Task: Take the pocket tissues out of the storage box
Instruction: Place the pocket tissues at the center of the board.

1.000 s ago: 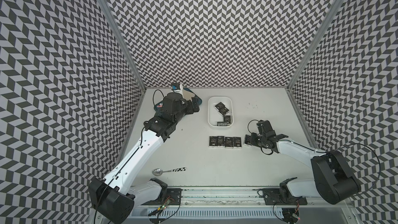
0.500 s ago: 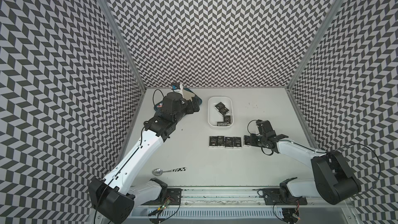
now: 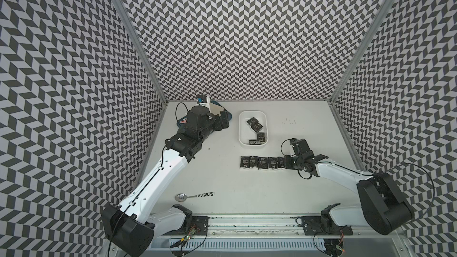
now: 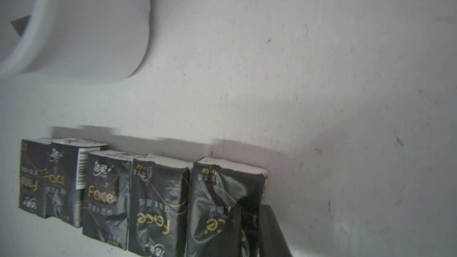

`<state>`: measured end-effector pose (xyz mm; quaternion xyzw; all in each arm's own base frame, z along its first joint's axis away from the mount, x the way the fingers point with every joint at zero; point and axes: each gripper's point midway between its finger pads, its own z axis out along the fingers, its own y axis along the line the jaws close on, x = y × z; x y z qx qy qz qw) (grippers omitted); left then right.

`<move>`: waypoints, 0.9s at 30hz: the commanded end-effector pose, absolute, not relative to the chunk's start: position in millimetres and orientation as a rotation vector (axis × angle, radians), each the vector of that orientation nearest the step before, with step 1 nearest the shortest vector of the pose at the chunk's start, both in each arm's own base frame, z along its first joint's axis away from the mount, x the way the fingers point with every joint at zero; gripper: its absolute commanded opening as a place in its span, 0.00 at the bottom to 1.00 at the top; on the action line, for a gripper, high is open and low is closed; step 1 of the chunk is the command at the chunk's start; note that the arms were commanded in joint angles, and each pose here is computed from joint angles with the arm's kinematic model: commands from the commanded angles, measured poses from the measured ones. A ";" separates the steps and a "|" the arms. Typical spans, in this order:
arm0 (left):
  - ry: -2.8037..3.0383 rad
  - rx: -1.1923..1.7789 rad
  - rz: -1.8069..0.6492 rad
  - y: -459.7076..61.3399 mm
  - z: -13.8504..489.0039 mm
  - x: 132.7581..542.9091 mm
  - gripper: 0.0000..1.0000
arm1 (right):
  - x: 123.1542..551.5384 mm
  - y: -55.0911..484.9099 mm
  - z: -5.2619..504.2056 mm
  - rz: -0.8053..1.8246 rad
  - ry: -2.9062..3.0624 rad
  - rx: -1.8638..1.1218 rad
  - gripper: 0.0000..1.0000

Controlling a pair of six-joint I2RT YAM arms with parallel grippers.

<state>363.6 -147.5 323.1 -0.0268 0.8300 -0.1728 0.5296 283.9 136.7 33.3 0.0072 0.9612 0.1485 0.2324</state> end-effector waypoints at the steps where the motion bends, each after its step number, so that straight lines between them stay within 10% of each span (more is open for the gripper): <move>1: 1.949 -0.069 -0.432 -147.0 338.3 364.2 0.99 | 284.3 144.2 32.9 0.428 2.654 -0.007 0.18; 27: 1.972 -0.077 -0.396 -142.9 327.5 365.3 0.99 | 379.9 210.9 168.1 0.540 2.352 0.001 0.42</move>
